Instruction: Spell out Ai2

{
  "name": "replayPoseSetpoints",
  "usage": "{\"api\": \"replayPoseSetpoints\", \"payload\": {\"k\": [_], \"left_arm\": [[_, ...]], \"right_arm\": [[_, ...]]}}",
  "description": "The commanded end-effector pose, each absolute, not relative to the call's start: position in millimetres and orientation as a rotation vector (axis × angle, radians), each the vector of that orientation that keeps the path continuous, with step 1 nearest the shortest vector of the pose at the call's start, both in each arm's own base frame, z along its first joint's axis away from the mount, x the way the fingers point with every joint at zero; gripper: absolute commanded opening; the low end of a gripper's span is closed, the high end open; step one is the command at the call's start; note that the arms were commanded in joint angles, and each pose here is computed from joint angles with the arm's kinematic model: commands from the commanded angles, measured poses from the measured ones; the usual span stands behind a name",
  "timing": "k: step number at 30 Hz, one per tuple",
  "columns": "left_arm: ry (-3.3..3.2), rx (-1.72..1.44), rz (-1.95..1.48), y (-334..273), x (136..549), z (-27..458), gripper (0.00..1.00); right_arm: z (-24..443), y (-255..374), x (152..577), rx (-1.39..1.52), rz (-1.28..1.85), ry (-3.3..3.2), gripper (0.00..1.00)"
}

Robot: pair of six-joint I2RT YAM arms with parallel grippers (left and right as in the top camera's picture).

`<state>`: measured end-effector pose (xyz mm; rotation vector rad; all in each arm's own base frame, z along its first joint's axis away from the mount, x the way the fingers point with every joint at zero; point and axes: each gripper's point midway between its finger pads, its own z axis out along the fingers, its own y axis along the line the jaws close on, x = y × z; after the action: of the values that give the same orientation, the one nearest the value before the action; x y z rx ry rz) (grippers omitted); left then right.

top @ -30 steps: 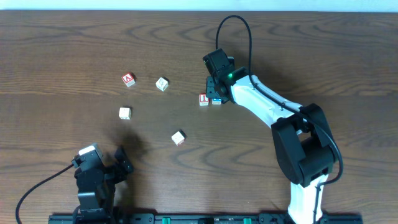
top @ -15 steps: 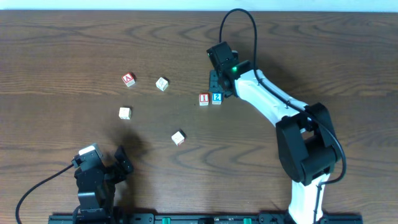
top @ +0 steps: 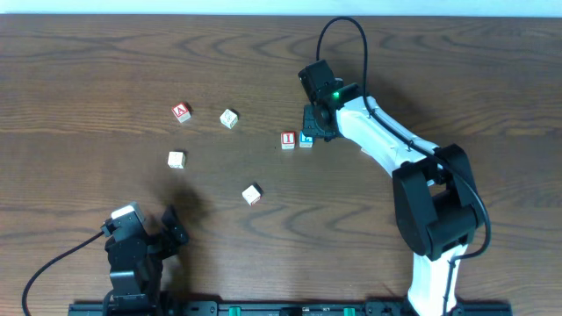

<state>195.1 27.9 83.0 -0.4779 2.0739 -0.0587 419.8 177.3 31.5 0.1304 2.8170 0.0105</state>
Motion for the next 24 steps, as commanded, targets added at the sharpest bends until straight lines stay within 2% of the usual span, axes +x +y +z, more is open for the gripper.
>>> {"api": "replayPoseSetpoints", "payload": {"k": [1,24], "left_arm": [[2.083,-0.467,-0.056,27,195,79,0.95],[2.083,-0.467,-0.056,27,195,79,0.96]], "right_arm": [[30,177,421,0.126,0.023,2.833,0.01],[11,190,396,0.014,0.05,2.933,0.02]]}}
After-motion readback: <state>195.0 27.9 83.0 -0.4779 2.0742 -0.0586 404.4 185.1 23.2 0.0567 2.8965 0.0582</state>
